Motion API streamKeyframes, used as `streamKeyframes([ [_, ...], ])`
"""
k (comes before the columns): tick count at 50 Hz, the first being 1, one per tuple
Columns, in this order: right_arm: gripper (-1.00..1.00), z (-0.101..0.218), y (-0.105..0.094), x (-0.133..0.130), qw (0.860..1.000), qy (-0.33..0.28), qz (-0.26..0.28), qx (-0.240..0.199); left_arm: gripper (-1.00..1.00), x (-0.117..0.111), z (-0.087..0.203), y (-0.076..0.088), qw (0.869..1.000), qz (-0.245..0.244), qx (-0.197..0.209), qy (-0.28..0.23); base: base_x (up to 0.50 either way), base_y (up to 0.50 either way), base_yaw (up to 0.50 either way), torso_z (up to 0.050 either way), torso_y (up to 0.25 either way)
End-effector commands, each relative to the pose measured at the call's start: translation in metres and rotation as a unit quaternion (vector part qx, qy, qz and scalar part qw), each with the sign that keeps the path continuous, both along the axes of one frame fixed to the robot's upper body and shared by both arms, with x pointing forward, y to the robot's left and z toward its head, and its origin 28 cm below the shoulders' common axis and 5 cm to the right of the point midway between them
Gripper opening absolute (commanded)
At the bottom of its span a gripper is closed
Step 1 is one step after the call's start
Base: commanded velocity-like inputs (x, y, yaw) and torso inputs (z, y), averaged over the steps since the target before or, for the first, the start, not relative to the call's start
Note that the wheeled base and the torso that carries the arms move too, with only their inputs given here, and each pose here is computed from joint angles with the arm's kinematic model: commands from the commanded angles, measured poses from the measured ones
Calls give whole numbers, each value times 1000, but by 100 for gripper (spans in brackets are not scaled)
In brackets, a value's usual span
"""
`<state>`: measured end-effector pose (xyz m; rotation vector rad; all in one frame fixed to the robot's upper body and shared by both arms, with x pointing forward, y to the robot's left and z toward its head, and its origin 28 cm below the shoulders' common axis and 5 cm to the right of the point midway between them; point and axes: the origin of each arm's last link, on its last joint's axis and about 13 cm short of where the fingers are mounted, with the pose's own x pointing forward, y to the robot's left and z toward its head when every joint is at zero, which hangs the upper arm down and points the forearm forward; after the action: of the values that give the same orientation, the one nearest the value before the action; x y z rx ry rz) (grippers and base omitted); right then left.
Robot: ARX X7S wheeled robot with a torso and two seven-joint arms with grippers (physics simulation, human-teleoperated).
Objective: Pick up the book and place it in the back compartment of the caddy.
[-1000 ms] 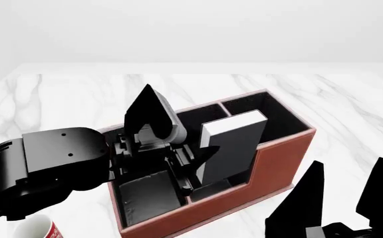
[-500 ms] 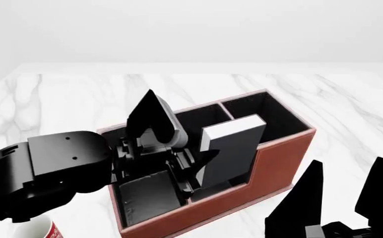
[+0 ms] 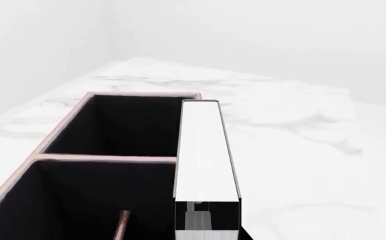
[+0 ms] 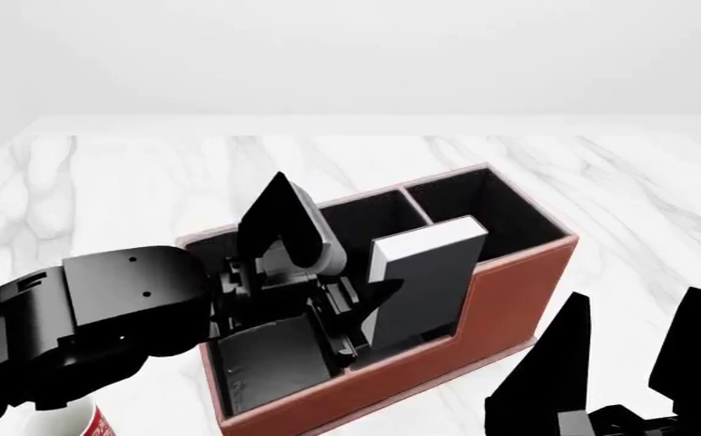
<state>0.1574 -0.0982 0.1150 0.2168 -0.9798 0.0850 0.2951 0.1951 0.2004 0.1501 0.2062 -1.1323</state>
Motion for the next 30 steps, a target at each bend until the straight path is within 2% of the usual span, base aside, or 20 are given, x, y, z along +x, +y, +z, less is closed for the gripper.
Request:
streamKeyframes([
  [1,100,1,0,0,1000,-11,-5,-11,-100,6,14,-6,999,-9,-33,-17,0,0,0,0,10],
  [30,100,-2,1,2,1000,-6,-3,-13,-100,12,-1,-4,999,1,-37,-9,0,0,0,0,1],
])
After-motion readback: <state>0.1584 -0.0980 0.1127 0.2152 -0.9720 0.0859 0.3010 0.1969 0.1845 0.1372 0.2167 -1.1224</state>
